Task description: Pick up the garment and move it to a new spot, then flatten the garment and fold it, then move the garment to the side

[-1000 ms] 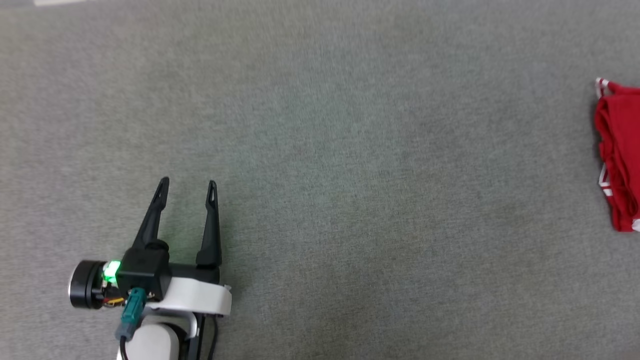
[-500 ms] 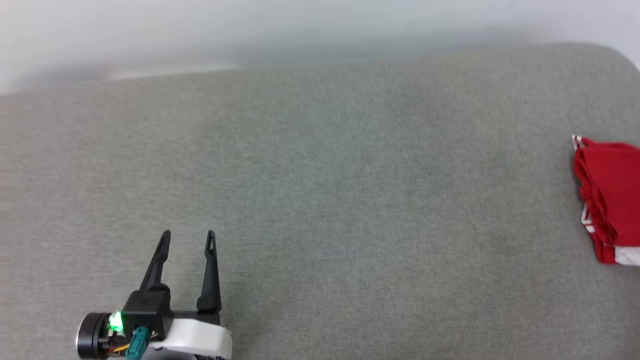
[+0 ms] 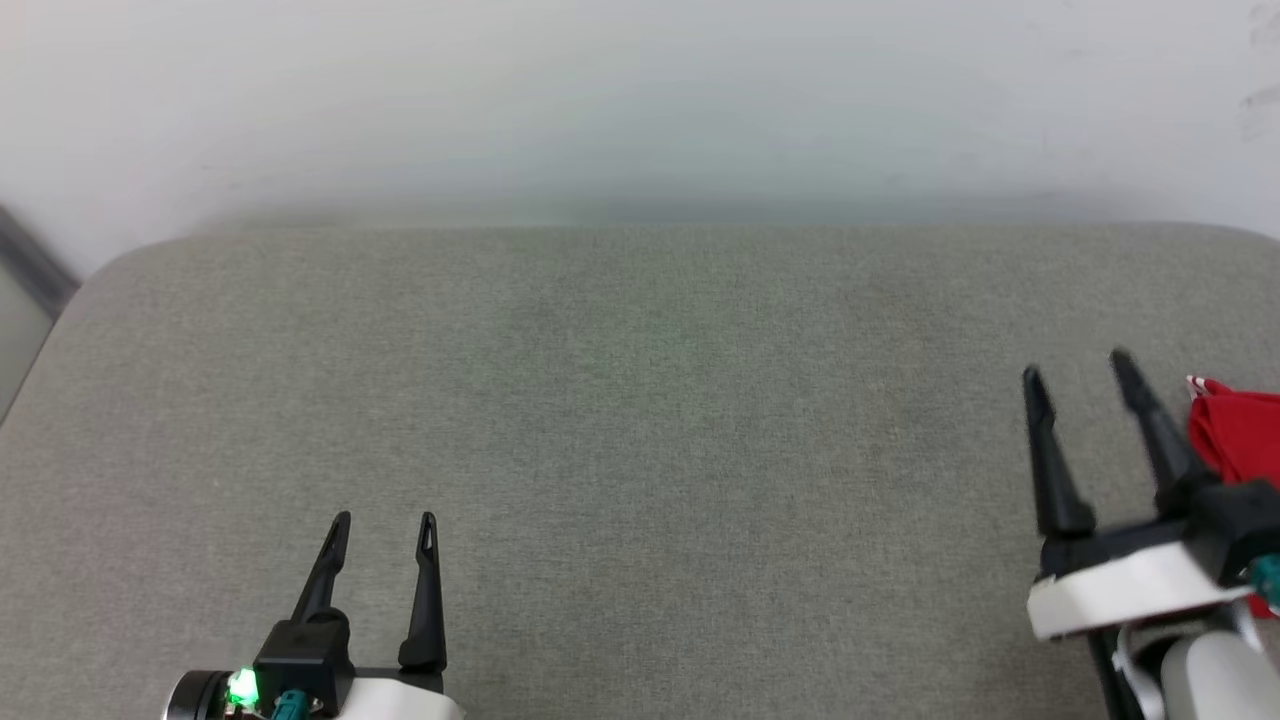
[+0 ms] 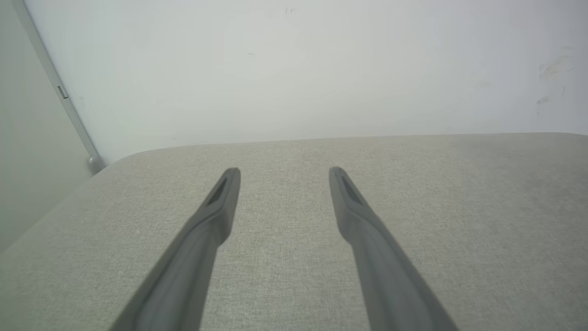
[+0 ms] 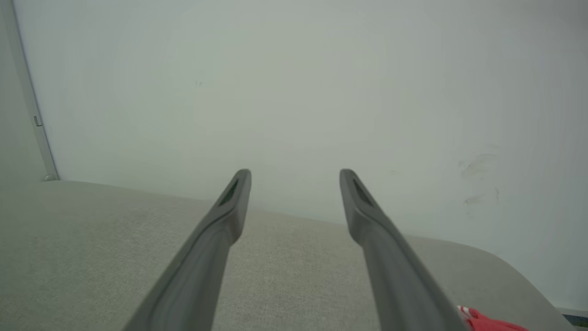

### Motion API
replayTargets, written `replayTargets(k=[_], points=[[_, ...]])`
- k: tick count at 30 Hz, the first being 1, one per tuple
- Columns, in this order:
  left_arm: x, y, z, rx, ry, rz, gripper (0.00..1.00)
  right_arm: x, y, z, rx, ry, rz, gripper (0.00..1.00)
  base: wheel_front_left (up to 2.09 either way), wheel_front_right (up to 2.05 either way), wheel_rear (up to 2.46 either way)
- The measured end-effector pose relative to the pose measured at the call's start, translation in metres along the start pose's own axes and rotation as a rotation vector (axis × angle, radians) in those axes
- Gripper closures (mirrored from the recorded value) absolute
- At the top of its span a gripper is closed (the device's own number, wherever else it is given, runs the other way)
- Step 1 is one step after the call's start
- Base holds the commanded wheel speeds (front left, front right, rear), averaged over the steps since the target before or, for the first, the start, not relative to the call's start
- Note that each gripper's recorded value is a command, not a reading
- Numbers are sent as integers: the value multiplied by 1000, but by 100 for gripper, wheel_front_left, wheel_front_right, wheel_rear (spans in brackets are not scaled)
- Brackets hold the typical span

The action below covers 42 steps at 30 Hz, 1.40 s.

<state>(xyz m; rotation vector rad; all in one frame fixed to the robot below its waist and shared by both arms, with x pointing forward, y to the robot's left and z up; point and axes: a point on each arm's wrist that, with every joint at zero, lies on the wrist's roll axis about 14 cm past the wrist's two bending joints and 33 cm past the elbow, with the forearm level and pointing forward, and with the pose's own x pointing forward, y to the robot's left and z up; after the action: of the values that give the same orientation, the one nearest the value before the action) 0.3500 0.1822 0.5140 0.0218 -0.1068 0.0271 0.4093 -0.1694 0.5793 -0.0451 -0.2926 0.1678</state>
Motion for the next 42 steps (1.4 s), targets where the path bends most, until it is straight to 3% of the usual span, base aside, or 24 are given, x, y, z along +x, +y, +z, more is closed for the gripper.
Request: replayTargets(k=[14,27,28,33,42], points=[[-20,6,2,1,-3,16,0,-64,14,-38,117,147,-61,0,0,0,0],[-24,4,2,-12,-2,2,0,-83,10,-38,139,156,-99,0,0,0,0],[-25,4,2,-12,-2,2,100,-82,10,-38,141,155,-99,100,0,0,0],[-31,4,-16,-25,59,5,100,-88,11,-50,162,200,-104,100,0,0,0],[-29,12,-25,-209,108,54,100,-91,5,-59,333,228,-169,100,0,0,0]])
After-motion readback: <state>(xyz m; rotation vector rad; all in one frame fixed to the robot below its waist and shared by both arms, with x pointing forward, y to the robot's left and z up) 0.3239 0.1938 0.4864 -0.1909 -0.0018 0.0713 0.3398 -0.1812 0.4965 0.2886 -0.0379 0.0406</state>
